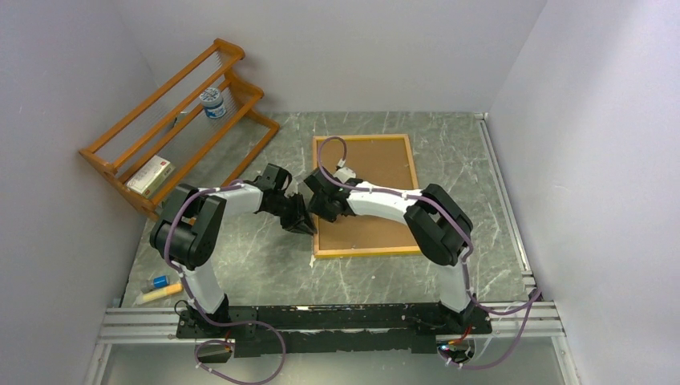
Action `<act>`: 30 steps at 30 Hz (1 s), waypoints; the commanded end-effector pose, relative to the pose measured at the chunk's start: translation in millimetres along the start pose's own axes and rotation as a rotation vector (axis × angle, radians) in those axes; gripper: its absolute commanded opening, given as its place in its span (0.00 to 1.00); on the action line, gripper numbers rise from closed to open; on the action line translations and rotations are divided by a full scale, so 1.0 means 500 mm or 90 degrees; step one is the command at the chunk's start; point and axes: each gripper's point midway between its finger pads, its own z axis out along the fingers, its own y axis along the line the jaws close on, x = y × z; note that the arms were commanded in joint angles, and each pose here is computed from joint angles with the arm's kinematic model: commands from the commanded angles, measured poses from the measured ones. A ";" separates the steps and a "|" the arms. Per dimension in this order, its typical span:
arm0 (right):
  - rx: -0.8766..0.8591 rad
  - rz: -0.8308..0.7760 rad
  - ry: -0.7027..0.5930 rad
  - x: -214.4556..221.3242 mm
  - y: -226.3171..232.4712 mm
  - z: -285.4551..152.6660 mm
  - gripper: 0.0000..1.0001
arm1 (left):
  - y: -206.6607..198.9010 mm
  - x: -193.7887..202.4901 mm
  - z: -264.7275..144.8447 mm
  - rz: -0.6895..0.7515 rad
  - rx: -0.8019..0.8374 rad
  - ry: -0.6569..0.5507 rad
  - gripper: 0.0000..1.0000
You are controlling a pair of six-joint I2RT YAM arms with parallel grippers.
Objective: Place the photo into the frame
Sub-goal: Install the photo frame at the center of the board.
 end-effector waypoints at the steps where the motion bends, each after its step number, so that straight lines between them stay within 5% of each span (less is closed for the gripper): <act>1: 0.079 -0.008 -0.074 -0.074 -0.024 0.007 0.44 | 0.074 0.052 0.021 -0.013 -0.100 0.033 0.15; 10: -0.017 -0.111 -0.185 -0.174 0.053 -0.100 0.44 | 0.056 0.038 0.010 -0.004 -0.090 0.016 0.17; 19: -0.101 -0.443 -0.131 -0.105 -0.005 -0.091 0.42 | 0.013 0.012 -0.001 0.030 -0.046 -0.005 0.35; 30: -0.162 -0.608 -0.120 -0.054 -0.028 -0.041 0.43 | 0.054 0.017 0.014 0.005 -0.102 0.016 0.24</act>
